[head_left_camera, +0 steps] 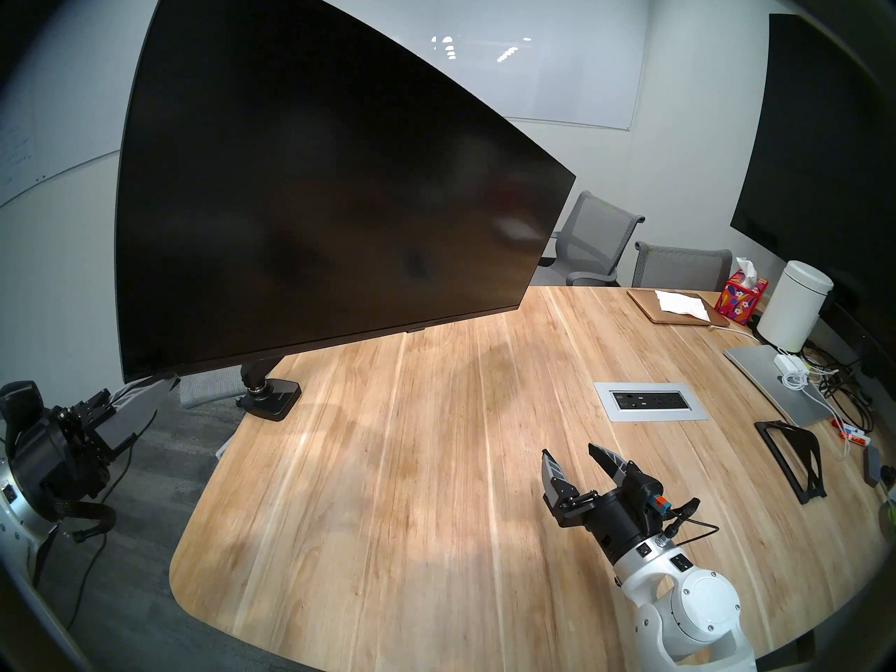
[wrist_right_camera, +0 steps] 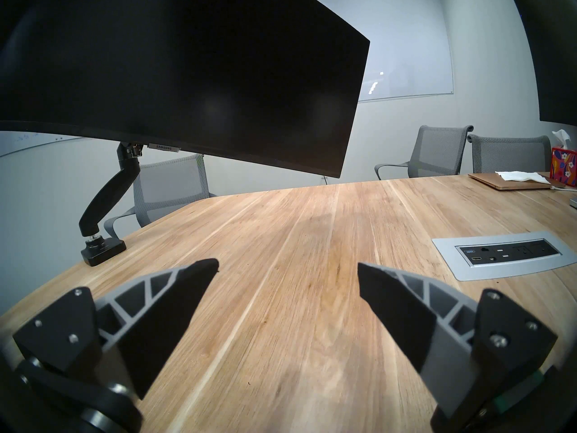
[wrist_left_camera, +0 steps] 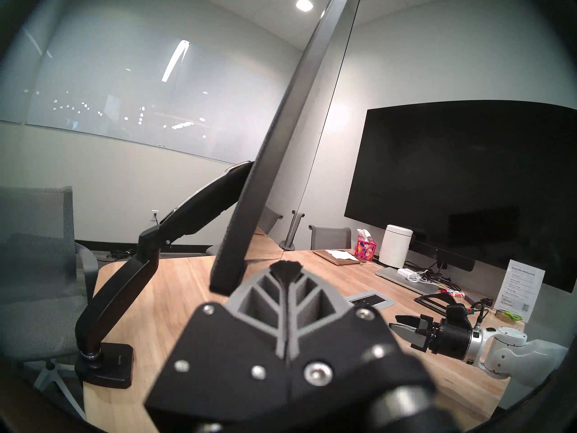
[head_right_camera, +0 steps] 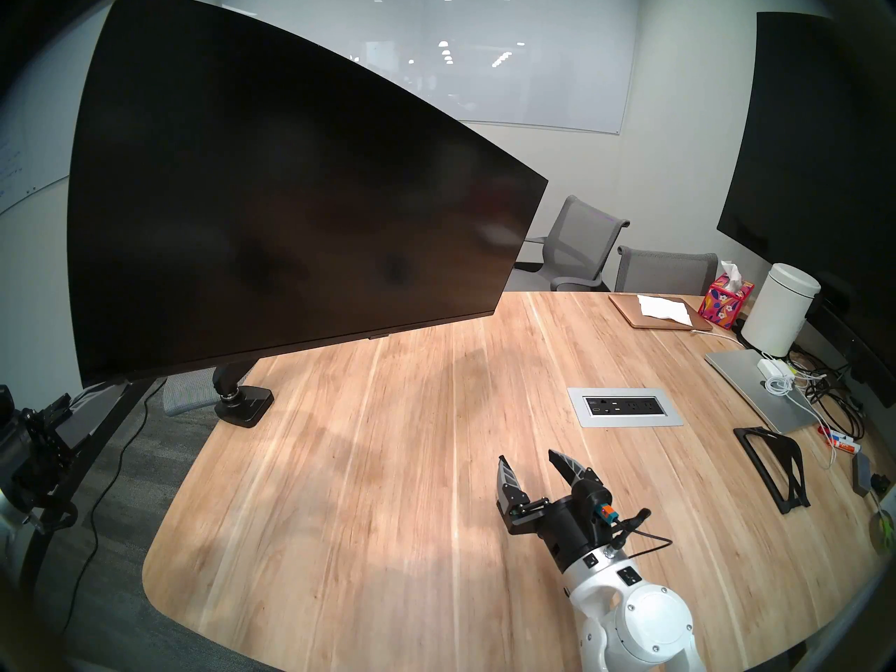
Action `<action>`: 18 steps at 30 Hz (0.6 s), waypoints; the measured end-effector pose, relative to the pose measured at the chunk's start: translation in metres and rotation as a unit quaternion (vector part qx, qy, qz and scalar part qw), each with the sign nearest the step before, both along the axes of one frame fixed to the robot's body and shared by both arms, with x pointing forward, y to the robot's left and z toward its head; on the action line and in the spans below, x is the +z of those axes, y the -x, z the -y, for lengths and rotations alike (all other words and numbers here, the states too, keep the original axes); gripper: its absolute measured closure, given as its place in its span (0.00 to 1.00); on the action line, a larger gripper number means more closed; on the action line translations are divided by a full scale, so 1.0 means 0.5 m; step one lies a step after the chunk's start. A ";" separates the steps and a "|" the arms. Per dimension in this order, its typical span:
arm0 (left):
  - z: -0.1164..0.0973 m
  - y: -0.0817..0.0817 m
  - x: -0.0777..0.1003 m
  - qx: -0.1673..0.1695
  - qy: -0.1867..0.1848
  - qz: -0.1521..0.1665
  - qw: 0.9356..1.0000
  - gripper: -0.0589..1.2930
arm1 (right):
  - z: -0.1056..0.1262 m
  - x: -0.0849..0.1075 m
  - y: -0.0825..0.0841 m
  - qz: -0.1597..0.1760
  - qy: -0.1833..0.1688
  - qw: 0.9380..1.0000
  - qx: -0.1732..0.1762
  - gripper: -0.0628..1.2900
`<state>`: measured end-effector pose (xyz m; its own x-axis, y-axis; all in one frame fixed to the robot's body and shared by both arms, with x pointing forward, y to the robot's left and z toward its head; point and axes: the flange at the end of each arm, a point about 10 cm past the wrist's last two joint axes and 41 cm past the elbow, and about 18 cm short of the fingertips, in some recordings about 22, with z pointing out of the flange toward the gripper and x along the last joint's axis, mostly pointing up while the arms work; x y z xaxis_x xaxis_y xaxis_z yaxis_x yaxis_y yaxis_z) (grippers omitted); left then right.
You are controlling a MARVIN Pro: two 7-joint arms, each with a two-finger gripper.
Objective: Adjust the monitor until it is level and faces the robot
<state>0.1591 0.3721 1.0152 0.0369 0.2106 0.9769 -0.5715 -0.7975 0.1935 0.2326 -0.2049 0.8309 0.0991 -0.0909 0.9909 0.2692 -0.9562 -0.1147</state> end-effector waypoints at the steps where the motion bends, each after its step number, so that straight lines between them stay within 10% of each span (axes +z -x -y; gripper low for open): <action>1: 0.000 -0.001 0.000 0.001 -0.001 0.000 1.000 0.97 | 0.000 0.000 0.000 0.000 0.000 1.000 0.000 0.05; 18: -0.035 -0.031 -0.004 0.038 0.010 -0.005 0.999 0.97 | 0.000 0.000 0.000 0.000 0.000 1.000 0.000 0.05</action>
